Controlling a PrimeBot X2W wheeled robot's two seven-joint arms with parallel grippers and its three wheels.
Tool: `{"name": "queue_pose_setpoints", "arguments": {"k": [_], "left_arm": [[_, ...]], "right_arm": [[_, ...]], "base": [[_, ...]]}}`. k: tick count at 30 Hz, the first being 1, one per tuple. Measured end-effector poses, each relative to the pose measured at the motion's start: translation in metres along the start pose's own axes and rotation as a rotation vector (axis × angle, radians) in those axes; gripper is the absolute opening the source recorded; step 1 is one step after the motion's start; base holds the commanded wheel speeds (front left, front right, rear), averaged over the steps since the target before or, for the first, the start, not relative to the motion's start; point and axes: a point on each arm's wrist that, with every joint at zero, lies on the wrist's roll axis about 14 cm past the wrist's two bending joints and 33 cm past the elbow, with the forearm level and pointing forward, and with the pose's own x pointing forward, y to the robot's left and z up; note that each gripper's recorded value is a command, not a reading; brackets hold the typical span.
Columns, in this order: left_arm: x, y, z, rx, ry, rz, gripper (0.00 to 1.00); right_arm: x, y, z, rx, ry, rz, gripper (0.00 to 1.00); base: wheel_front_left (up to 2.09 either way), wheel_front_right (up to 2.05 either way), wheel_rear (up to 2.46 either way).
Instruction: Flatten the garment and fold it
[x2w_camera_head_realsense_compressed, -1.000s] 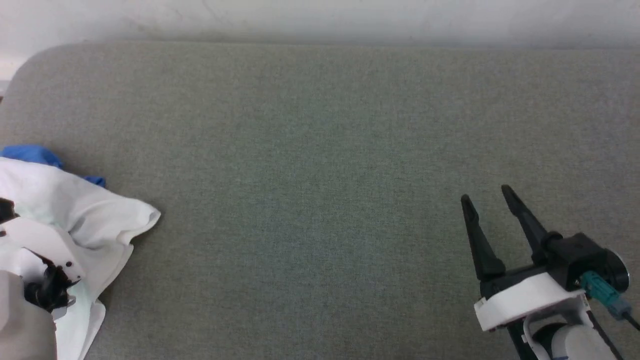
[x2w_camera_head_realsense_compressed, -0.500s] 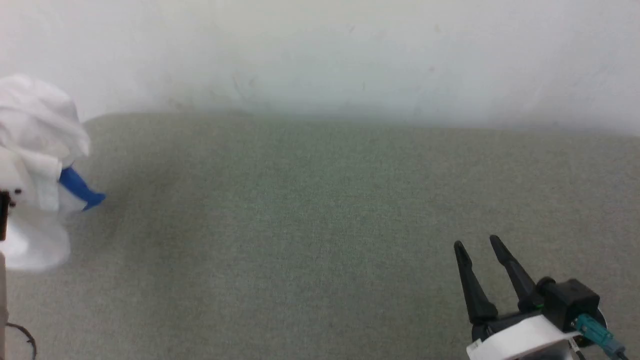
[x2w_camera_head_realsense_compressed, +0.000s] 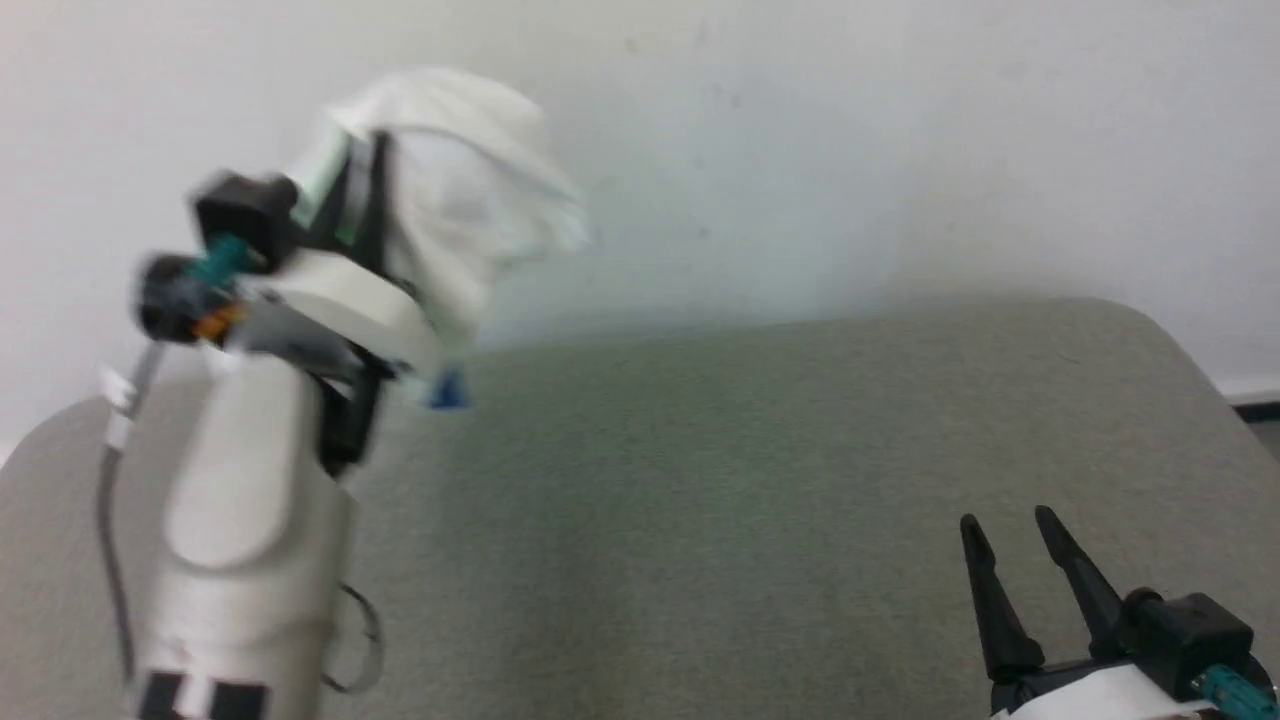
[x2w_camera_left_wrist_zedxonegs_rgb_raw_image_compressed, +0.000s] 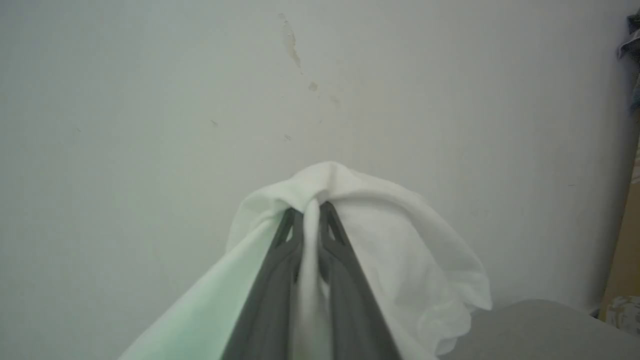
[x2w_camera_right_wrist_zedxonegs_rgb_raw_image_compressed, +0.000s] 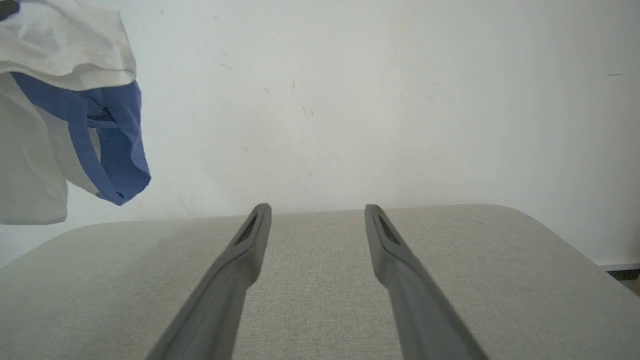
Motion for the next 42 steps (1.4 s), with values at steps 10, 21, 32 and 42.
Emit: {"name": "queue_pose_setpoints", "arguments": {"k": [10,21,32,42], "left_arm": [[-0.095,-0.136,-0.149,-0.333,0.406,-0.154,0.00],[-0.156,-0.131,-0.207,-0.430,0.550,-0.005,1.00],[-0.135,-0.057,-0.136,-0.297,0.262,0.150,1.00],[-0.206,0.005,-0.131,-0.148,0.318,0.284,1.00]], "right_arm": [[-0.031,-0.043,0.016,-0.031,-0.021,-0.165,1.00],[-0.017,-0.047,-0.006,-0.018,0.048,-0.175,1.00],[0.011,-0.018,-0.018,-0.014,0.080,-0.055,1.00],[0.019,0.016,-0.022,-0.002,0.101,0.058,1.00]], "base": [[0.00,0.00,0.00],[0.00,0.00,0.00],[0.00,0.00,0.00],[0.00,0.00,0.00]]}}
